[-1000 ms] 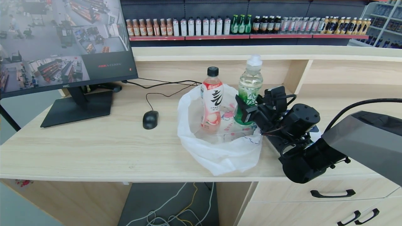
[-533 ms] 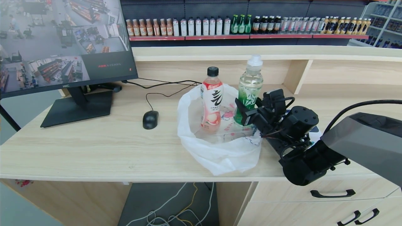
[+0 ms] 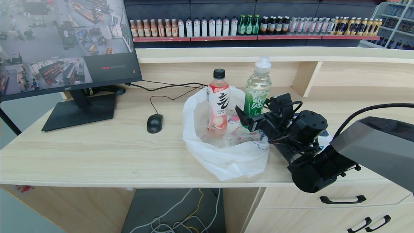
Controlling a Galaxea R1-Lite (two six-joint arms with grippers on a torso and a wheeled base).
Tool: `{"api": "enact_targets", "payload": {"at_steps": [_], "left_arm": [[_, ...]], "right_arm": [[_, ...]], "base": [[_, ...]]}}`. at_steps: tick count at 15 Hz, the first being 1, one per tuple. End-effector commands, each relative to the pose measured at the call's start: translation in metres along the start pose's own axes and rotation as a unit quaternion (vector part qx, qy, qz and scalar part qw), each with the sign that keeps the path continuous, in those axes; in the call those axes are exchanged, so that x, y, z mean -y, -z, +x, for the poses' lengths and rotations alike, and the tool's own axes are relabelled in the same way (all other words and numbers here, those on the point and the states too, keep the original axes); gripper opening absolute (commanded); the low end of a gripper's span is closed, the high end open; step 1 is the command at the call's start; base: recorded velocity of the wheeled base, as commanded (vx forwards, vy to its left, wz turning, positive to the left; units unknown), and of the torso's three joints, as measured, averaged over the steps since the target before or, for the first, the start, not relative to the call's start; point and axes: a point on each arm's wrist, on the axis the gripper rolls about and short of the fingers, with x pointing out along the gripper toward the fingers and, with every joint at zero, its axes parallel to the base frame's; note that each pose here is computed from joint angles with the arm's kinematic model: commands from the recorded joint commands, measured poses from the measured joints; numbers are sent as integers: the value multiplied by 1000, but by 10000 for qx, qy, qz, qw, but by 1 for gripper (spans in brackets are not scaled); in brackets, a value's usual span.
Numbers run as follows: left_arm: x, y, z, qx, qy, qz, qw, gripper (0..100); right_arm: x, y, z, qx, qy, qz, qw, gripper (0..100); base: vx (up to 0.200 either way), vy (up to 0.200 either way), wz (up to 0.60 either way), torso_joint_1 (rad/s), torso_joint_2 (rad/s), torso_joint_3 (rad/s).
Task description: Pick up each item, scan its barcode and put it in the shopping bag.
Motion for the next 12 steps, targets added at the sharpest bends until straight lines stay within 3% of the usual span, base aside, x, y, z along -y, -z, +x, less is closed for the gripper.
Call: {"api": "enact_targets", "payload": {"at_steps": [1, 7, 10, 12], "left_arm": [[0, 0, 0, -3, -5, 3, 10000, 100], [0, 0, 0, -3, -5, -12, 10000, 100], [0, 0, 0, -3, -5, -12, 10000, 100], [0, 0, 0, -3, -5, -12, 10000, 100]], "right_arm": [[1, -12, -5, 69, -2, 2, 10000, 100], [5, -53, -42, 57, -25, 13, 10000, 100], [-7, -68, -66, -37, -244, 135, 9996, 100], [-18, -71, -68, 0, -400, 196, 9990, 100]], "base": [[0, 0, 0, 0, 0, 0], [0, 0, 0, 0, 0, 0], [0, 0, 0, 0, 0, 0], [-200, 0, 0, 0, 5, 2]]}}
